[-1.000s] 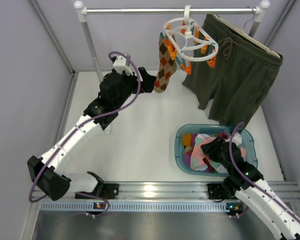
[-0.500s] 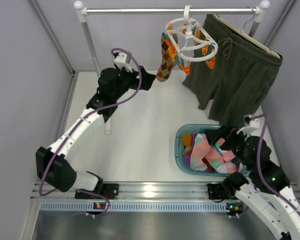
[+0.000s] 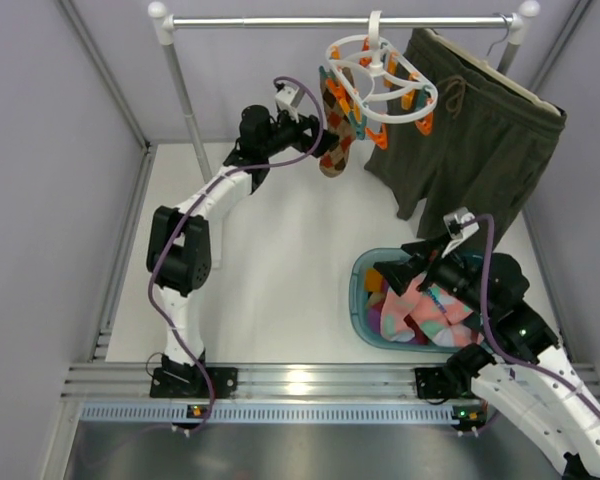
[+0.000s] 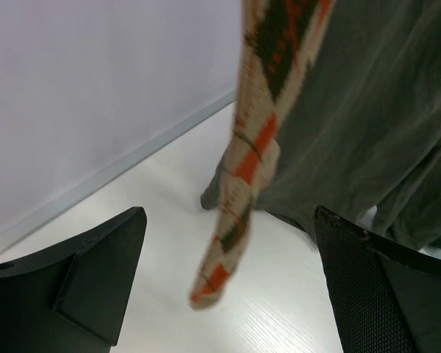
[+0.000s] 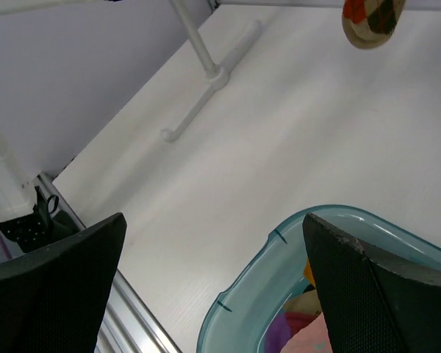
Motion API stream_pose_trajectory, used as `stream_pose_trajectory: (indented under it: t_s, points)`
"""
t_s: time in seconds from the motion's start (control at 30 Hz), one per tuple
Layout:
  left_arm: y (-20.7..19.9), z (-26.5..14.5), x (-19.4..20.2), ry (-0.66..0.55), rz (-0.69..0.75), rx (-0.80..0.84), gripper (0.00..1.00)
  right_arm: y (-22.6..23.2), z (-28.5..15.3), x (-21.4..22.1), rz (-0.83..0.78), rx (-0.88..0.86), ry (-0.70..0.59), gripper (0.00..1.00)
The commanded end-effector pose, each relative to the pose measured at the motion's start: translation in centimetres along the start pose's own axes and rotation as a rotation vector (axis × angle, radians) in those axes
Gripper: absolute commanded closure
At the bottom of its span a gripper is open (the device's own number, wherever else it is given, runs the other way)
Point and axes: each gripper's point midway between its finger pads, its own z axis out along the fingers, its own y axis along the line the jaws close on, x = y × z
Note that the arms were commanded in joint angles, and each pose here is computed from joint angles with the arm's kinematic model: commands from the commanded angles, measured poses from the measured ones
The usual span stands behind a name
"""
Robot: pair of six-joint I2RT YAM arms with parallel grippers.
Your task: Remove the socks clipped to the hanger
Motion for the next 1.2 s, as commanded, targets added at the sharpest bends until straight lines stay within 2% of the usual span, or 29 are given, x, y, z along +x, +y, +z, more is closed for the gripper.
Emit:
stream_pose_trajectory:
  t_s: [0.0, 0.03, 0.1, 0.17, 0.2, 0.23, 0.27, 0.3, 0.33, 0.4, 0.47, 0.5, 0.53, 0.57, 0.6, 0.63, 0.7, 0.77, 0.8, 0.83, 0.9, 0.93, 0.97, 1.0, 1.07, 1.1, 1.13, 1.17]
  points:
    - [-0.5, 1.6, -4.8, -0.131, 0.146, 0.091, 0.02, 2.9, -0.7, -2.5, -0.108, -0.145, -0.093, 0.01]
    - [0.4, 2.4, -3.5, -0.116, 0.137, 0.082, 0.02, 3.0, -0.8, -2.6, -0.114, -0.149, -0.098, 0.01]
    - [0.5, 3.1, -4.7, -0.144, 0.147, 0.09, 0.02, 3.3, -0.9, -2.6, -0.127, -0.168, -0.101, 0.01]
    - [0.2, 3.9, -3.8, -0.127, 0.135, 0.155, 0.09, 3.4, -1.0, -2.5, -0.137, -0.174, -0.099, 0.0]
    - [-0.4, 4.1, -4.6, -0.142, 0.124, 0.181, 0.17, 3.5, -1.1, -2.5, -0.148, -0.184, -0.1, 0.0]
    - [-0.4, 4.4, -4.2, -0.138, 0.111, 0.195, 0.48, 3.4, -1.0, -2.4, -0.153, -0.183, -0.1, 0.01]
    - [-0.6, 4.5, -4.3, -0.144, 0.103, 0.206, 0.74, 3.4, -1.0, -2.3, -0.159, -0.184, -0.103, 0.0]
    - [-0.6, 4.5, -4.5, -0.162, 0.083, 0.203, 0.9, 3.3, -0.9, -2.3, -0.168, -0.184, -0.104, 0.01]
    - [-0.7, 4.4, -4.8, -0.173, 0.077, 0.193, 1.0, 3.3, -0.9, -2.3, -0.17, -0.184, -0.105, 0.01]
    - [0.9, 4.1, -4.2, -0.184, 0.046, 0.093, 1.0, 3.3, -0.8, -2.3, -0.175, -0.183, -0.108, 0.0]
    - [1.5, 2.7, -6.3, -0.231, 0.037, -0.021, 1.0, 3.3, -0.8, -2.4, -0.177, -0.186, -0.107, 0.01]
    - [3.7, 1.7, -5.0, -0.229, 0.001, -0.157, 1.0, 3.3, -0.8, -2.4, -0.178, -0.186, -0.108, 0.0]
    - [3.2, 0.1, -7.4, -0.277, 0.008, -0.198, 1.0, 3.3, -0.8, -2.3, -0.177, -0.186, -0.107, 0.0]
    - [3.6, -1.0, -7.6, -0.289, -0.001, -0.255, 1.0, 3.3, -0.8, -2.3, -0.174, -0.187, -0.109, 0.0]
    - [4.7, -2.2, -5.9, -0.27, -0.023, -0.342, 1.0, 3.4, -0.8, -2.5, -0.172, -0.188, -0.118, 0.01]
    - [3.9, -3.7, -7.8, -0.31, -0.018, -0.375, 1.0, 3.3, -0.9, -2.5, -0.168, -0.187, -0.121, 0.0]
    - [3.8, -6.4, -8.0, -0.328, -0.024, -0.474, 1.0, 3.3, -1.0, -2.9, -0.159, -0.178, -0.139, 0.01]
    - [2.9, -7.8, -7.8, -0.332, -0.011, -0.525, 1.0, 2.8, -1.1, -3.7, -0.153, -0.138, -0.172, 0.01]
    - [2.8, -8.7, -6.1, -0.306, -0.021, -0.558, 1.0, 2.5, -1.1, -4.0, -0.142, -0.117, -0.181, 0.0]
    - [1.3, -9.9, -7.5, -0.342, -0.023, -0.565, 1.0, 2.0, -1.1, -4.1, -0.13, -0.081, -0.181, 0.01]
    - [0.6, -11.5, -5.9, -0.322, -0.041, -0.588, 1.0, 1.1, -1.2, -5.4, -0.116, -0.014, -0.208, 0.0]
    - [-1.4, -12.7, -7.3, -0.36, -0.044, -0.563, 1.0, 0.8, -1.1, -5.6, -0.105, 0.01, -0.208, 0.01]
    - [-1.7, -13.5, -6.1, -0.34, -0.036, -0.584, 1.0, 0.4, -0.9, -6.4, -0.089, 0.047, -0.21, 0.0]
    - [-2.9, -14.7, -7.4, -0.375, -0.027, -0.584, 1.0, 0.5, -0.7, -6.6, -0.087, 0.054, -0.203, 0.01]
    - [-5.5, -15.2, -6.7, -0.364, 0.002, -0.579, 1.0, 0.5, 0.0, -7.7, -0.082, 0.075, -0.189, 0.0]
    - [-7.0, -16.0, -7.6, -0.39, 0.006, -0.564, 1.0, 0.4, 0.2, -8.2, -0.078, 0.087, -0.184, 0.0]
    - [-9.5, -15.6, -7.3, -0.382, 0.01, -0.514, 1.0, 1.1, -0.1, -9.9, -0.079, 0.082, -0.208, 0.0]
    - [-10.2, -16.0, -7.0, -0.381, 0.017, -0.526, 1.0, 0.8, 0.8, -9.7, -0.072, 0.101, -0.172, 0.01]
